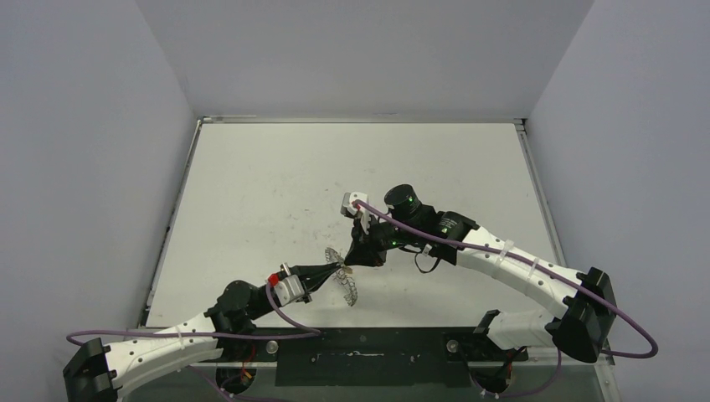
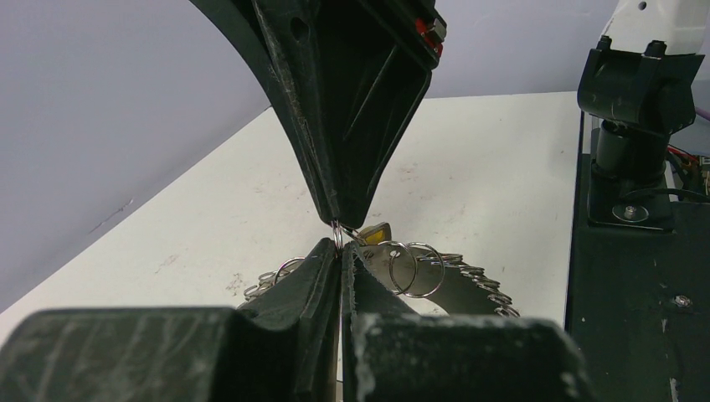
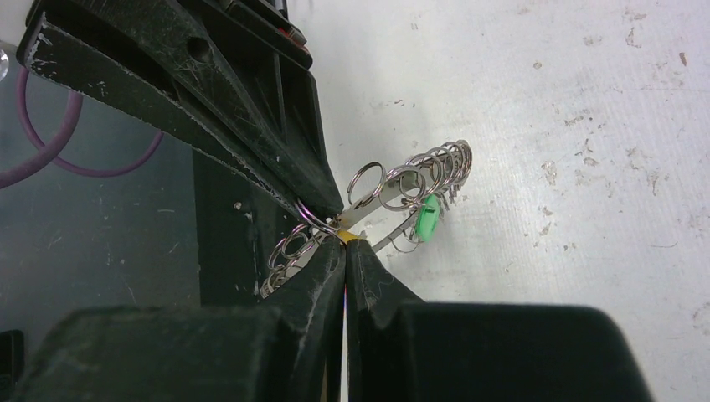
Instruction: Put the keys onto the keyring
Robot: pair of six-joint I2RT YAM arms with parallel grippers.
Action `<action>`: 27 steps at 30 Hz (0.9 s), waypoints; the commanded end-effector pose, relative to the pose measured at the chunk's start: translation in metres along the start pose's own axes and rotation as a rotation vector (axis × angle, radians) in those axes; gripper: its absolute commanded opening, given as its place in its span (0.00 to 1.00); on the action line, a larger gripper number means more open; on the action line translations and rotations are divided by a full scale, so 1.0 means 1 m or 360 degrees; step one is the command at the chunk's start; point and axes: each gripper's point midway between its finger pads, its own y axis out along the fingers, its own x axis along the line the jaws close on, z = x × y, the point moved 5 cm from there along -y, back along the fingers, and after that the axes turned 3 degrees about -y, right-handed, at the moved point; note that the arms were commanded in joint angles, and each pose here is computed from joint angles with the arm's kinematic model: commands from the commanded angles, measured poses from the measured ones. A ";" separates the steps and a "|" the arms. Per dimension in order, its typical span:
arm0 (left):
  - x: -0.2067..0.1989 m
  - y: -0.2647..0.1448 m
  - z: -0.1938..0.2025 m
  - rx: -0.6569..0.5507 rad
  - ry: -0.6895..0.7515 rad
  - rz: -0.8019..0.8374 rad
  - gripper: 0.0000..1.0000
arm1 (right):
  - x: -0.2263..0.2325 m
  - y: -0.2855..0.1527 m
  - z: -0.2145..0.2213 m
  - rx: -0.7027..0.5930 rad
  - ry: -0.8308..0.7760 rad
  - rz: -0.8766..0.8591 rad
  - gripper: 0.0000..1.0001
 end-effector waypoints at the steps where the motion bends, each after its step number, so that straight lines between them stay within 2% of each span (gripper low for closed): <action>1: 0.004 0.004 -0.029 -0.0190 0.0016 -0.0028 0.00 | -0.001 0.001 0.001 0.0000 -0.0046 -0.0016 0.00; 14: 0.004 0.004 -0.032 -0.0211 0.0030 -0.0023 0.00 | -0.008 0.009 0.018 0.0102 -0.0043 0.0001 0.00; 22: 0.004 0.005 -0.031 -0.0204 0.0031 -0.0015 0.00 | -0.005 0.011 0.017 0.0087 -0.0128 -0.0027 0.00; 27: 0.002 0.005 -0.029 -0.0186 0.0023 0.0000 0.00 | 0.000 -0.006 0.002 -0.0069 -0.0339 0.0020 0.34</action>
